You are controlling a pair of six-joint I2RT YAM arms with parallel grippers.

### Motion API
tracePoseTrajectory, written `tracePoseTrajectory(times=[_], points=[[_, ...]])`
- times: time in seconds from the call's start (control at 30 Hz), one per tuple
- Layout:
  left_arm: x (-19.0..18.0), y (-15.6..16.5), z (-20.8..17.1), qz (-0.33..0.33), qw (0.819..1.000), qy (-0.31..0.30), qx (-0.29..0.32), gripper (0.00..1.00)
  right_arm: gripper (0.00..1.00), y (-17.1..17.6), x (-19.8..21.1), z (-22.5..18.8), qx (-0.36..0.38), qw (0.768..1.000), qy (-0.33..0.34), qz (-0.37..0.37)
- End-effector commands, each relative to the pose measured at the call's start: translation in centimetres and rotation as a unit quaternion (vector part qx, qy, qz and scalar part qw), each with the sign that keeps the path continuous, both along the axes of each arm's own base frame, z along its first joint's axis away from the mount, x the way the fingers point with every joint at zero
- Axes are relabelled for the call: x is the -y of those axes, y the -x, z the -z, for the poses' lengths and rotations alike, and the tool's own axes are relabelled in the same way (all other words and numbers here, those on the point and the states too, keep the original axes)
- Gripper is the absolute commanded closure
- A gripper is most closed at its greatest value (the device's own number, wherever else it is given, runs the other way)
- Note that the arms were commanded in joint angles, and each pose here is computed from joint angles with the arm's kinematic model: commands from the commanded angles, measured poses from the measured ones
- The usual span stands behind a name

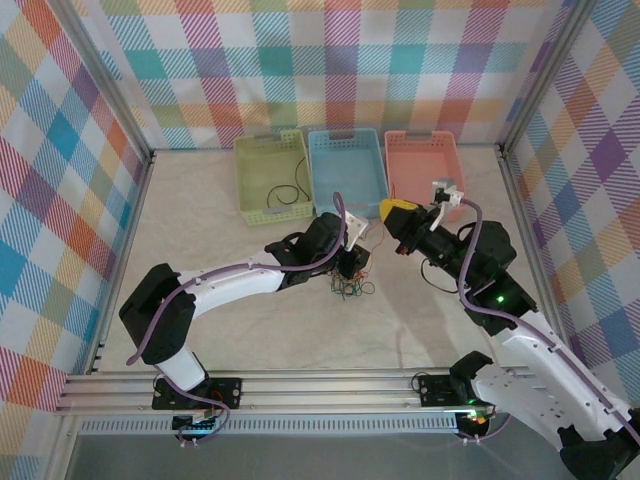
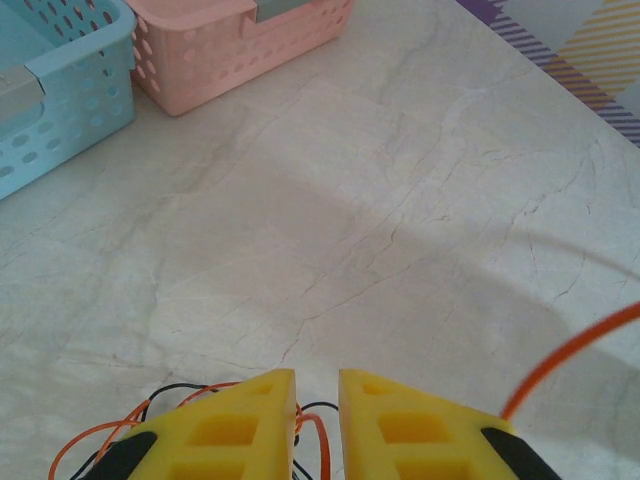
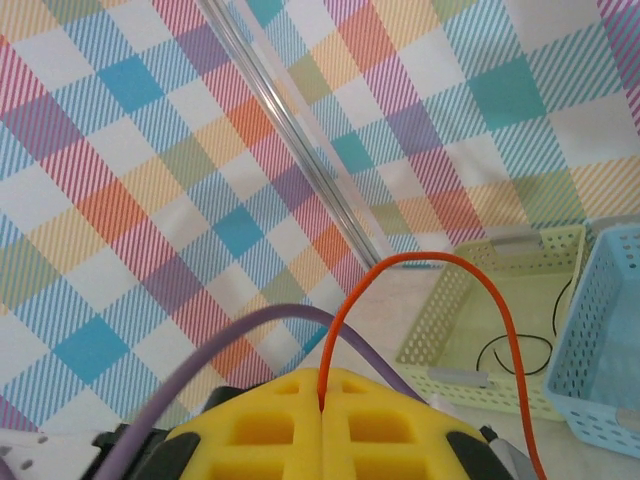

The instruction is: Untangle the cables

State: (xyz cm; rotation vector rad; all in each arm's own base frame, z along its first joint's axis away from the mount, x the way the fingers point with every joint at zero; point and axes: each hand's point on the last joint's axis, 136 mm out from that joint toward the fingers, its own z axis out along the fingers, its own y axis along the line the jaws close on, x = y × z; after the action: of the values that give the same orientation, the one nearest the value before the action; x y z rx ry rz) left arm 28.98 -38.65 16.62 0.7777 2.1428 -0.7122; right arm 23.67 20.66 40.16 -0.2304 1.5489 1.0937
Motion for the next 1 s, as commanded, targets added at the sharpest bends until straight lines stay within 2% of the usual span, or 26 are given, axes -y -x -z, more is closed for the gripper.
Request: tracePoseTrajectory(times=[0.0,0.43,0.7,0.97], points=[[-0.5,0.5,0.0,-0.007,1.0,-0.005,-0.005,0.81,1.0,0.7,0.7,-2.3,0.01,1.0,-0.016,0.005],[-1.4,0.6,-0.1,-0.018,1.0,-0.009,-0.003,0.8,1.0,2.1,2.5,-8.7,0.067,0.997,-0.033,0.029],[-1.5,0.6,-0.1,-0.02,1.0,-0.01,-0.003,0.8,1.0,3.0,3.2,-9.8,0.075,0.996,-0.039,0.033],[-2.0,0.6,-0.1,-0.03,0.999,-0.015,-0.002,0.8,1.0,2.1,3.6,-9.7,0.082,0.994,-0.03,0.059]])
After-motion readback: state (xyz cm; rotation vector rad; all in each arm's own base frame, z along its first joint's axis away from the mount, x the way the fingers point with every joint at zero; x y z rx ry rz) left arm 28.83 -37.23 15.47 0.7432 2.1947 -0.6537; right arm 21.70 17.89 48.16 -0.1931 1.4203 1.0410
